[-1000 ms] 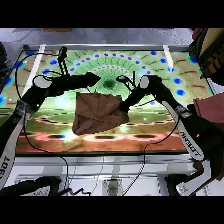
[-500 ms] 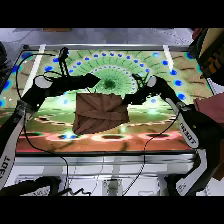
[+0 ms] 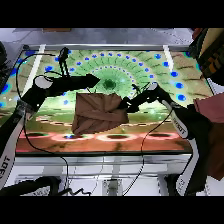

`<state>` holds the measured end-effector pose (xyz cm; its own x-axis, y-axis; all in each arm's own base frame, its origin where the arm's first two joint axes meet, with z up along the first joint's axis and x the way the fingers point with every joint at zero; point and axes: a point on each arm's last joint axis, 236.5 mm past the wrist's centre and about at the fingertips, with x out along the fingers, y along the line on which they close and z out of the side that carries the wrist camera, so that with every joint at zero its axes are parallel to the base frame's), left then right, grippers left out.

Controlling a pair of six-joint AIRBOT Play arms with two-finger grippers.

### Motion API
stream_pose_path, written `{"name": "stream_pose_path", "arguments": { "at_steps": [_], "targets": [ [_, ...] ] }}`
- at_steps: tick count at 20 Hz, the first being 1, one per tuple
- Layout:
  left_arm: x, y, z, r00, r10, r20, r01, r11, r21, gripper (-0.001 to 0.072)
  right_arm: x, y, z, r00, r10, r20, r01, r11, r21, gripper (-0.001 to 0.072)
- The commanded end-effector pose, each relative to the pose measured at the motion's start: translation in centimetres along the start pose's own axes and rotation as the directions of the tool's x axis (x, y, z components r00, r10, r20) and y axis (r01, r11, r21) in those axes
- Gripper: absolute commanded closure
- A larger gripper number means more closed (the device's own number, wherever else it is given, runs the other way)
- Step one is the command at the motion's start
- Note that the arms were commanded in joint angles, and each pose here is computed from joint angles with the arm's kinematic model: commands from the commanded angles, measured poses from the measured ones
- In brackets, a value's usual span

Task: Fold the clothes and pants, and hang the long-sleeved shirts on hangers.

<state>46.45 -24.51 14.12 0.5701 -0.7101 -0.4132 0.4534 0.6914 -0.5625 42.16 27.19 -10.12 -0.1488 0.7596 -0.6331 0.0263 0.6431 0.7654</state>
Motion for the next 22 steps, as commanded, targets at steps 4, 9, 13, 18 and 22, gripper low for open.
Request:
{"name": "stream_pose_path", "arguments": {
  "at_steps": [4, 9, 13, 18, 22],
  "targets": [
    [-0.3, 0.8, 0.4, 1.000, 0.014, 0.009, -0.013, 1.000, -0.006, 0.0368, 5.4, 6.5, 1.1, 0.989, 0.133, 0.061, -0.124, 0.983, -0.135, 0.0677],
    [-3.9, 1.4, 1.7, 1.000, 0.010, 0.015, -0.010, 0.999, 0.038, 0.0688, -1.9, 12.2, 3.0, 0.968, 0.230, 0.103, -0.195, 0.942, -0.274, 0.0676],
    [-7.6, -0.9, 3.2, 0.999, -0.013, 0.052, 0.008, 0.996, 0.090, 0.0688, -15.4, 15.5, 4.8, 0.899, 0.325, 0.295, -0.212, 0.910, -0.357, 0.0676],
    [-11.2, -4.3, 5.0, 0.991, -0.037, 0.129, 0.016, 0.987, 0.159, 0.0688, -36.1, 13.7, 3.3, 0.711, 0.278, 0.646, -0.062, 0.940, -0.336, 0.0676],
    [-12.6, -5.8, 5.6, 0.986, -0.049, 0.160, 0.019, 0.982, 0.188, 0.0689, -51.5, 6.7, -1.7, 0.455, 0.086, 0.886, 0.047, 0.992, -0.121, 0.0676]
  ]
}}
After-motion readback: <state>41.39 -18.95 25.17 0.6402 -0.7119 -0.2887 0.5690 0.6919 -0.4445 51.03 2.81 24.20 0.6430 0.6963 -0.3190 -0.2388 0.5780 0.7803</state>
